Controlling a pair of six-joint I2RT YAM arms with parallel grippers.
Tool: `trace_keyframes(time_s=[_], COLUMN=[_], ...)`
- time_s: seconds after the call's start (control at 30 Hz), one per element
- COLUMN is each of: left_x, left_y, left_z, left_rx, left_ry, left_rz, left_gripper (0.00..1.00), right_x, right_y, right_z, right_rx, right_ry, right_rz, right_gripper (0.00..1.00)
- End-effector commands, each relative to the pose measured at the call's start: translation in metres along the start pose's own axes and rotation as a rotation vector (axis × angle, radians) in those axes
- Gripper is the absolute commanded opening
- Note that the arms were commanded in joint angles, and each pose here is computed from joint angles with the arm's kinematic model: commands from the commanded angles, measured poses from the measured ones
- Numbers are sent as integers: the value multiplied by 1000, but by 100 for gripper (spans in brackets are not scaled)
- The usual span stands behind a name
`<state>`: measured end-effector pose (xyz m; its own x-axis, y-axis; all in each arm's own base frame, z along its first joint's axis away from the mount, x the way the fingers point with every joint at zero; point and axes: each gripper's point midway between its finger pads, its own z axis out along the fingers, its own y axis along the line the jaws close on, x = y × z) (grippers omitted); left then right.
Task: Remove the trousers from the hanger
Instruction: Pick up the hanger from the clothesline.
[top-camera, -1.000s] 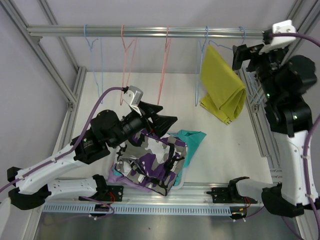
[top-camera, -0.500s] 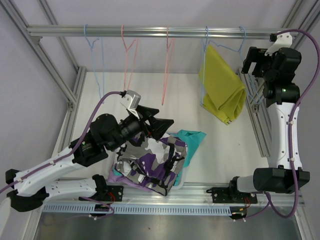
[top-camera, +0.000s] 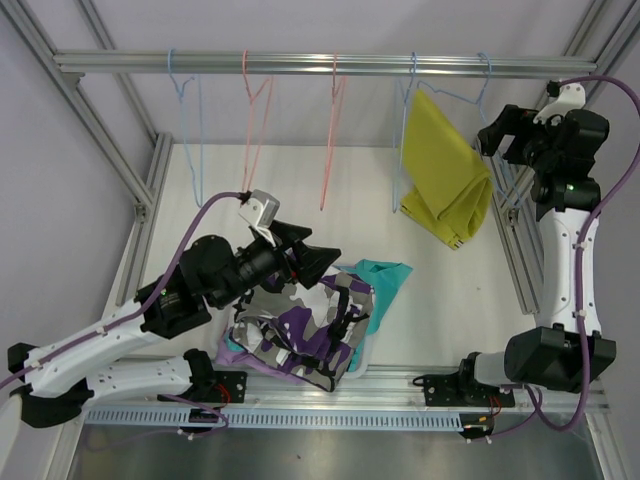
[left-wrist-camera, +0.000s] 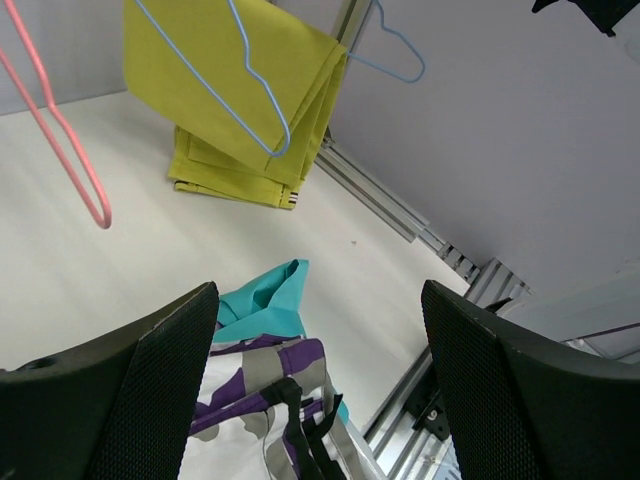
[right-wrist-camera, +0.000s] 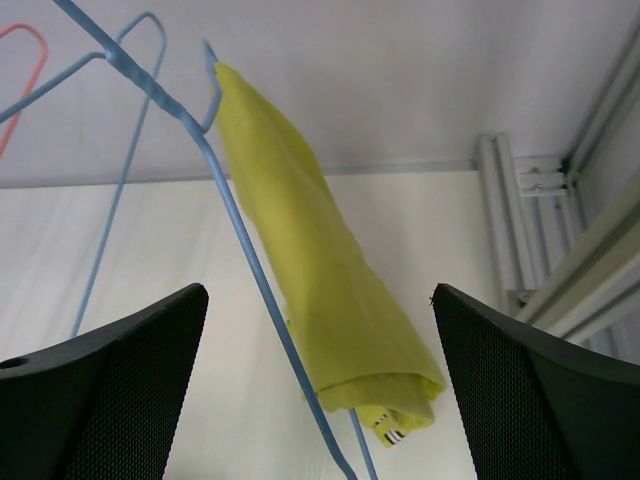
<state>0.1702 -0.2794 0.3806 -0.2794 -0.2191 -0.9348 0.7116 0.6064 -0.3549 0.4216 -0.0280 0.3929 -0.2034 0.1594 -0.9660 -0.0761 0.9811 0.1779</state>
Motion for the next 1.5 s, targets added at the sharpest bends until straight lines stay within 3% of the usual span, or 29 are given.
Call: trace_keyframes(time_s=[0.0,0.23,0.43,0.57,0.7,0.93,1.2,1.27,1.47], left_x=[-1,5,8,10,9,13,16,14,11], left_y=[2,3,3,3,4,4,4,4,6], left_z=[-4,-1,-1,-1,-2,1,3,2,-4], left_rx=[-7,-9,-7,-6,-10,-9,-8,-13,-18], left_ry=[-14,0,8,14,12,23,33,30,21], left_rz=[-11,-6,-6,-5,0,3,5,7,9], left_gripper=[86,87,87,87,88,88,88,88,88], right_x=[-15,-20,-19,-15,-11,-5,-18,-18,-27], right_y=[17,30,21,23,24,39,59,61,75], right_z=[5,8,17,26,30,26,9,8,-2], right_rx=[-129,-320,-372,-436,-465,-575,-695,-703,-760], right_ry=[-57,-107,-109,-100,-80,-59,-77,-80,-102], right_rz=[29,148,239,292,326,351,396,396,416], right_gripper=[99,97,85,67,63,47,16,0,0])
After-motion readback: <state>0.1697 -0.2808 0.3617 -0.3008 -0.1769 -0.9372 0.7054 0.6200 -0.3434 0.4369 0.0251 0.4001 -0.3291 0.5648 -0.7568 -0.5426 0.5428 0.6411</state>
